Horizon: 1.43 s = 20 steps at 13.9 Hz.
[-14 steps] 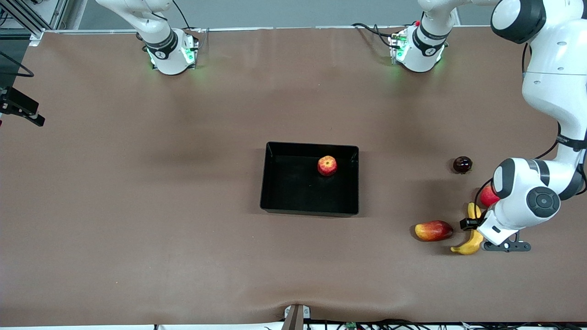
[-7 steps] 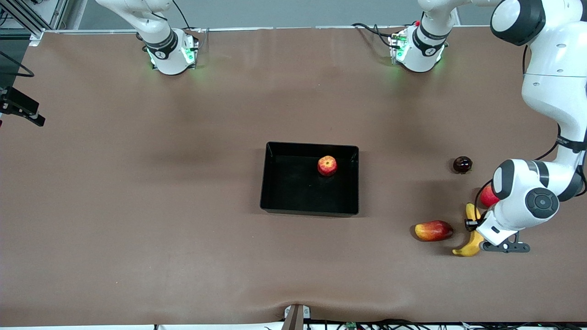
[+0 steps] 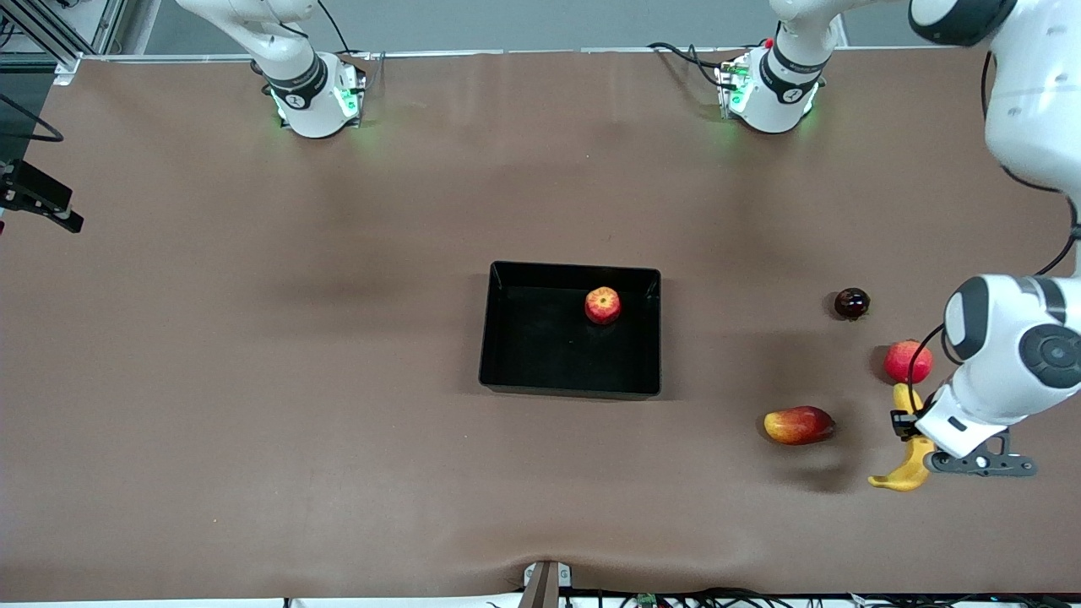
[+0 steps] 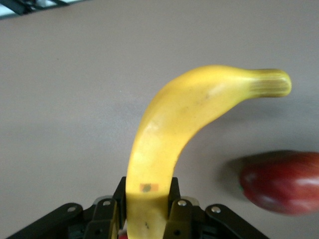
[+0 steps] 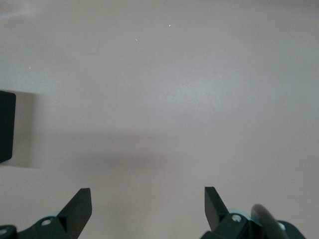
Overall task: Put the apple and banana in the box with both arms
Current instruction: 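Grasp the banana with the left gripper and lift it, then carry the banana over the box and lower it inside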
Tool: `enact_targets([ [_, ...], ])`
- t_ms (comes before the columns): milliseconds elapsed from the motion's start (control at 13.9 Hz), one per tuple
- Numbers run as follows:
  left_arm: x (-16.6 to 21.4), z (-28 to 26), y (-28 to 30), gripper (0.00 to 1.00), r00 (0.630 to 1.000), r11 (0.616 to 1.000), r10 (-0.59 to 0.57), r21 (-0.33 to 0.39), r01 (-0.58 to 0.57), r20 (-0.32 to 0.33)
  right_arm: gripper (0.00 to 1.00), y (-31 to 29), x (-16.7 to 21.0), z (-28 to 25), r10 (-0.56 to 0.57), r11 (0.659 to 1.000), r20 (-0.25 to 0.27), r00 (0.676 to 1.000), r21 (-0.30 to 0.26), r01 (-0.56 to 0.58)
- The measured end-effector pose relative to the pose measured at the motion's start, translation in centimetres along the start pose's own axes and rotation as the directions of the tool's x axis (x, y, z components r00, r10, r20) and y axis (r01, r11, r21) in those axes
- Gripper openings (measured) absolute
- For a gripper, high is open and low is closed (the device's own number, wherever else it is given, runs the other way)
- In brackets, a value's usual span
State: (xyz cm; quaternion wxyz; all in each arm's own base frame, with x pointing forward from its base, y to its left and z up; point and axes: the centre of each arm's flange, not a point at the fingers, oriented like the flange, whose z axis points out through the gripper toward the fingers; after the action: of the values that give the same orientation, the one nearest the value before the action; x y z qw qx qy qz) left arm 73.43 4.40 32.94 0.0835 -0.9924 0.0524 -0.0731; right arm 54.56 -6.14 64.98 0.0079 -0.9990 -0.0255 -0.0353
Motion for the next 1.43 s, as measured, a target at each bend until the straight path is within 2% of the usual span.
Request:
enact_targets([
  [287,0.0,-9.9,7.5,0.34,0.998,0.999,0.053,-0.001,-0.053,0.018,1.0,0.0,0.0,0.0,-0.001,1.0,0.0,1.0,0.0,0.001],
  [645,-1.8,-15.2,20.2,0.34,0.992,0.988,-0.119,-0.09,0.121,0.037,1.0,0.0,0.0,0.0,-0.001,1.0,0.0,1.0,0.0,0.001],
  [932,-5.9,-15.6,33.0,0.34,0.969,0.968,-0.229,-0.088,0.237,0.093,1.0,0.0,0.0,0.0,-0.001,1.0,0.0,1.0,0.0,0.001],
  [1219,-11.0,-12.6,44.5,0.34,0.963,0.968,-0.234,-0.058,0.243,0.137,1.0,-0.1,-0.1,0.0,0.001,1.0,0.006,1.0,0.001,-0.001],
  [1434,-13.9,-9.2,50.3,0.34,0.954,0.962,-0.262,-0.043,0.271,0.143,1.0,-0.1,-0.1,0.1,0.01,1.0,0.014,1.0,0.002,-0.01],
])
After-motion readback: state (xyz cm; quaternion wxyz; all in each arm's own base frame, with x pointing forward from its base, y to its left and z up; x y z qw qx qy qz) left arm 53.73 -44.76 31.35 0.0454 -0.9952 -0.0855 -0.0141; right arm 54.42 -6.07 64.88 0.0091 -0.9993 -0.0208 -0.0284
